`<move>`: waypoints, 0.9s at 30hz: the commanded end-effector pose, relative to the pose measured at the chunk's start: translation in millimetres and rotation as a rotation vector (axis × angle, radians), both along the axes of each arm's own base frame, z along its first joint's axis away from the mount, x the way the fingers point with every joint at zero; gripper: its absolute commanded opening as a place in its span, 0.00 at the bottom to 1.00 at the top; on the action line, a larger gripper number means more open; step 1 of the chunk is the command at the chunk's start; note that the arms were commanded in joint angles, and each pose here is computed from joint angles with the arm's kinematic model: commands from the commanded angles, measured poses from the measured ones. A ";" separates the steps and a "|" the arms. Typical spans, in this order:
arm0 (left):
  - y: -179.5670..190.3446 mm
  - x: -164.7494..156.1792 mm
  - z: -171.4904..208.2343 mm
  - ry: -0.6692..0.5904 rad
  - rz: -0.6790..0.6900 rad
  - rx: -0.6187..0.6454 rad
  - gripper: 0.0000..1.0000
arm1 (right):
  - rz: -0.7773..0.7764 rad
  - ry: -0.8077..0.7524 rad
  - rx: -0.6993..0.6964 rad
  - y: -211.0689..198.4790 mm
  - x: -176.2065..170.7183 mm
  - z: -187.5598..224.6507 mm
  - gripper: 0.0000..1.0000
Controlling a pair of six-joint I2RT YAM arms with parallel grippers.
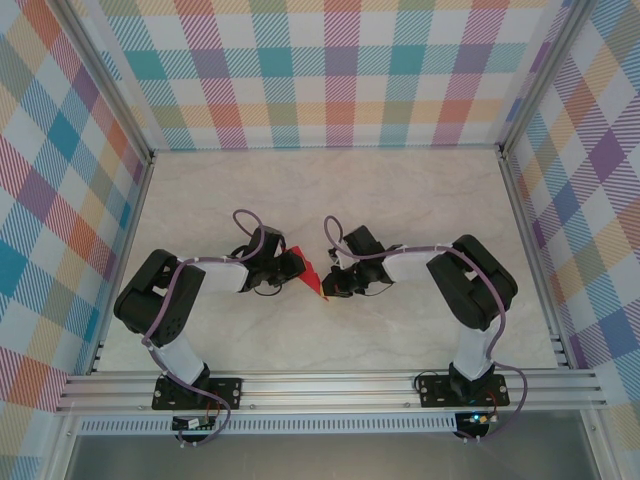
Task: Fold a paper plane with a square sheet of paper (pick it up from the middle)
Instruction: Fold the wing for the fifth time at the center of the table.
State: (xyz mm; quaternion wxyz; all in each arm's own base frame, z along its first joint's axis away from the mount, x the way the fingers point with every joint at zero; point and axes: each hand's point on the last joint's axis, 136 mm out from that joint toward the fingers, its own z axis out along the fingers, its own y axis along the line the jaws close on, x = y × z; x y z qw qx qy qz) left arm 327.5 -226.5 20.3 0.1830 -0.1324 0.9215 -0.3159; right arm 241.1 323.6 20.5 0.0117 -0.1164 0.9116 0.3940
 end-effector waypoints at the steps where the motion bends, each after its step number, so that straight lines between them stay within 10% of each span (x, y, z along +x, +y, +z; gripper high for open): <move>1: 18.7 -13.1 -34.1 0.088 0.028 0.111 0.17 | -0.018 0.073 -0.031 -10.0 -9.2 -17.0 0.00; 27: -37.7 -26.8 38.4 -0.113 -0.144 -0.166 0.27 | -0.095 0.196 0.080 -6.6 0.0 -12.5 0.00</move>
